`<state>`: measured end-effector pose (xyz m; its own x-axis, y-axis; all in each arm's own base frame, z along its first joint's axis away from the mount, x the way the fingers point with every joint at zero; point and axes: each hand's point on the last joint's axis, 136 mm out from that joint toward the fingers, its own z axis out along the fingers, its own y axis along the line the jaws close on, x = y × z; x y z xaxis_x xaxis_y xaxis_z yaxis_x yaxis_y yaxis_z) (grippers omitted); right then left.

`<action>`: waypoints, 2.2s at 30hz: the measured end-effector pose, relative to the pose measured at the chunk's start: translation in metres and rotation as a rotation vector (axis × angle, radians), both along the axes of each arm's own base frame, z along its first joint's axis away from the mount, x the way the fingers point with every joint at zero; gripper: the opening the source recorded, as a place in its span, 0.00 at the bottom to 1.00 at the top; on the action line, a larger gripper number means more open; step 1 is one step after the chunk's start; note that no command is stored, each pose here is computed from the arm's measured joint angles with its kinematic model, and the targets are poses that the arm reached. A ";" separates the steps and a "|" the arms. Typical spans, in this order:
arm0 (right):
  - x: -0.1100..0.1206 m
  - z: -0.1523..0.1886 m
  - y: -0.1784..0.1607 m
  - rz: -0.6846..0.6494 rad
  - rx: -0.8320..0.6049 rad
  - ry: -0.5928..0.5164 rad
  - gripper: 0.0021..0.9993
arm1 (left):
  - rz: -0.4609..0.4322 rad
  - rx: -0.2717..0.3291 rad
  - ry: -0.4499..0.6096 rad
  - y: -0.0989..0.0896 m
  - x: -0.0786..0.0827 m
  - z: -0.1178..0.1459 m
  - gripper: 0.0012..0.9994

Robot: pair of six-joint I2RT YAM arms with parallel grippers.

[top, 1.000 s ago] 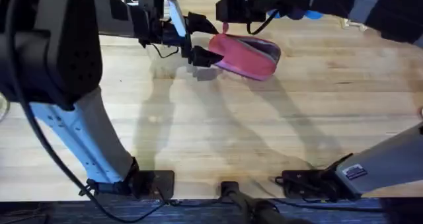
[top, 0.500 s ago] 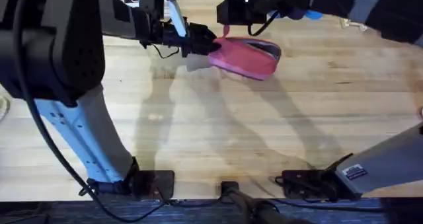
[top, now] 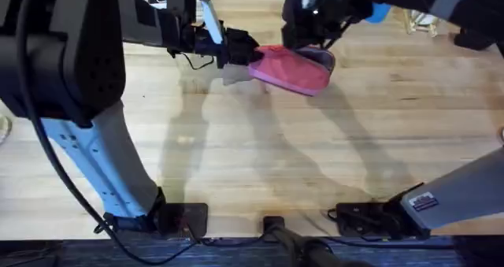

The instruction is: Unzip the bag, pick up the pens from the table one at a time and place them inside, then zip the bag closed.

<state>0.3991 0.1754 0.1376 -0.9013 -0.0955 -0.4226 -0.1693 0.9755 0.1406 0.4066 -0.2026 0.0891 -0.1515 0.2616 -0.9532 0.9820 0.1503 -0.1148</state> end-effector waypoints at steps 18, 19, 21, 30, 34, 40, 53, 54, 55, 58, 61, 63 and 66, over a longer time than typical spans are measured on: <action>0.000 0.009 -0.086 -0.060 -0.081 0.037 0.03 | 0.002 0.003 0.007 0.000 0.000 -0.001 0.04; -0.001 0.016 -0.087 -0.060 -0.079 0.021 0.03 | 0.002 0.003 0.007 0.000 -0.001 -0.001 0.04; -0.003 0.030 -0.088 -0.058 -0.075 -0.013 0.03 | 0.002 0.003 0.007 0.000 -0.001 -0.001 0.04; -0.033 0.095 -0.082 -0.022 -0.043 -0.156 0.04 | 0.002 0.004 0.007 0.000 0.000 -0.001 0.04; -0.053 0.113 -0.065 0.035 -0.031 -0.183 0.59 | 0.002 0.004 0.007 0.000 0.000 -0.001 0.04; -0.081 0.118 -0.032 0.152 -0.026 -0.174 1.00 | 0.002 0.004 0.007 0.000 0.000 -0.001 0.04; -0.093 0.118 -0.008 0.229 -0.019 -0.175 1.00 | 0.001 0.003 0.008 0.000 -0.001 -0.001 0.90; -0.093 0.118 -0.008 0.228 -0.019 -0.175 1.00 | 0.002 0.002 0.011 0.000 -0.001 -0.001 0.97; -0.093 0.118 -0.008 0.228 -0.018 -0.175 1.00 | 0.002 0.003 0.013 0.000 -0.001 -0.001 0.99; -0.093 0.118 -0.008 0.224 -0.015 -0.174 1.00 | 0.003 0.003 0.012 0.000 -0.001 -0.001 0.99; -0.092 0.119 -0.007 0.187 0.008 -0.170 1.00 | 0.006 0.007 0.011 0.001 0.000 -0.002 0.99; -0.091 0.120 -0.006 0.152 0.029 -0.166 1.00 | 0.010 0.007 0.011 0.002 0.001 -0.002 0.99; -0.090 0.121 -0.005 0.103 0.059 -0.160 1.00 | 0.025 0.005 0.011 0.009 0.004 -0.002 0.99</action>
<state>0.3095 0.1702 0.2586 -0.8091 -0.1545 -0.5670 -0.2922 0.9428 0.1601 0.4103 -0.1940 0.0875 -0.1688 0.2628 -0.9500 0.9766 0.1752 -0.1250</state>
